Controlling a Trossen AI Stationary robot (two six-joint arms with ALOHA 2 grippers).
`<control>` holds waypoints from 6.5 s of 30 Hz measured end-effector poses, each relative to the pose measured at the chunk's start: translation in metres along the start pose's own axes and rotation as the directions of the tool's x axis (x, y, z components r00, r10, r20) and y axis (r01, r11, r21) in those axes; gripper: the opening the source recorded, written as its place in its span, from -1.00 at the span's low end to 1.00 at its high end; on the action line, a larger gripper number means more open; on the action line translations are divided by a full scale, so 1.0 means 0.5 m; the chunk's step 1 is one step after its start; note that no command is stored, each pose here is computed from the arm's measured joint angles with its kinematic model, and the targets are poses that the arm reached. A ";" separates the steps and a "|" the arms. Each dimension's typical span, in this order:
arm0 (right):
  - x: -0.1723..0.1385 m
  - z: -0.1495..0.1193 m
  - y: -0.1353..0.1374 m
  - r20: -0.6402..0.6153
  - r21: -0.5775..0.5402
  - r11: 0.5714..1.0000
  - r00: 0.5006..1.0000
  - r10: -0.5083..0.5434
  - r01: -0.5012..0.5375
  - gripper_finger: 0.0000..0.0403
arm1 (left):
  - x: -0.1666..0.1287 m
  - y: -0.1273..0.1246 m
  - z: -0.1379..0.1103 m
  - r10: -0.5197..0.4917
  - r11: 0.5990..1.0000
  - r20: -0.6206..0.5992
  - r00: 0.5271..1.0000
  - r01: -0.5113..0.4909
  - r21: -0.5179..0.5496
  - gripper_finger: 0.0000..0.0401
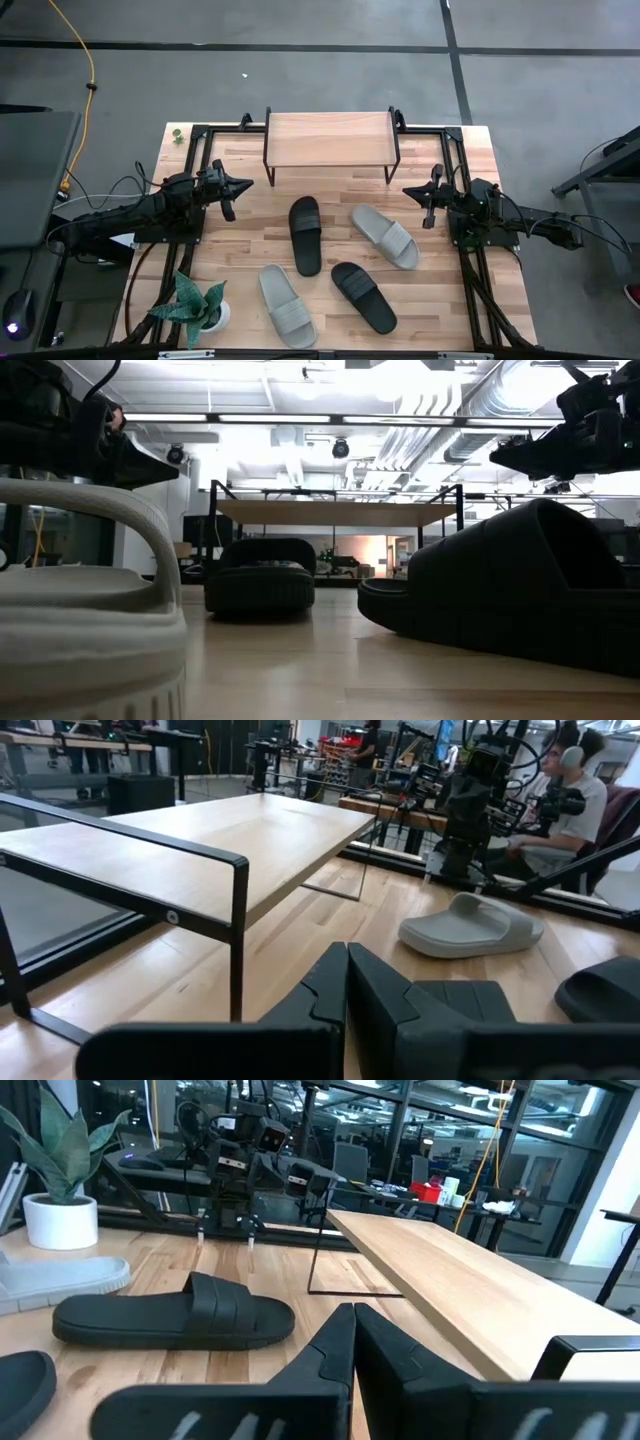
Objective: Pick and place slides into the shelf
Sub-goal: Put the bottom black slide on the shelf
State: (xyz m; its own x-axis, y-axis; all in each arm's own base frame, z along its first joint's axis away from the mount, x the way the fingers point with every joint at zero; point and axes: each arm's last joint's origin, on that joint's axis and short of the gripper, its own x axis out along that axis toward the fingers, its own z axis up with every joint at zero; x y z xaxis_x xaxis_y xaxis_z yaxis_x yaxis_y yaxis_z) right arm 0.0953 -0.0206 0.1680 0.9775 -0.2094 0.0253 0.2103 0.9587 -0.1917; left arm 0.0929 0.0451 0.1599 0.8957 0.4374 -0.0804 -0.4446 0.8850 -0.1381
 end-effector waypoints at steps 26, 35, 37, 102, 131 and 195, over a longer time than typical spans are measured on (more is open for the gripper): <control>0.000 -0.001 0.002 0.002 0.186 0.982 0.999 0.040 -0.040 -1.00 | 0.000 -0.011 0.004 -0.179 0.983 0.003 0.984 0.179 -0.046 -1.00; -0.001 0.008 0.010 0.063 0.255 0.949 0.982 0.177 -0.188 -1.00 | -0.002 -0.027 0.004 -0.374 0.922 -0.019 0.927 0.370 -0.114 -1.00; -0.001 0.015 0.012 0.103 0.250 0.946 0.977 0.187 -0.207 -1.00 | -0.003 -0.034 0.008 -0.387 0.917 0.006 0.922 0.386 -0.102 -1.00; -0.017 0.091 0.016 0.251 0.128 0.985 0.964 0.084 -0.119 -1.00 | -0.037 -0.112 0.225 -0.185 0.978 0.091 0.978 0.175 0.110 -1.00; 0.003 0.415 -0.046 0.235 0.103 0.990 0.969 0.073 -0.099 -1.00 | 0.003 -0.171 0.453 -0.121 0.972 0.082 0.989 0.101 0.212 -1.00; 0.172 0.441 0.191 -0.128 -0.153 0.955 0.963 0.237 -0.255 -1.00 | -0.007 -0.184 0.476 -0.337 0.941 0.142 0.931 0.337 0.030 -1.00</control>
State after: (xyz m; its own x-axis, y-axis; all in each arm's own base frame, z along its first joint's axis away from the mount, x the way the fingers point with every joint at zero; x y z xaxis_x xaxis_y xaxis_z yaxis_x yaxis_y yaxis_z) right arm 0.2027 0.0956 0.3680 0.9891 0.0010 -0.1470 -0.0514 0.9391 -0.3397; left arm 0.1334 0.0003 0.4078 0.9851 0.1311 0.1117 -0.1166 0.9850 -0.1272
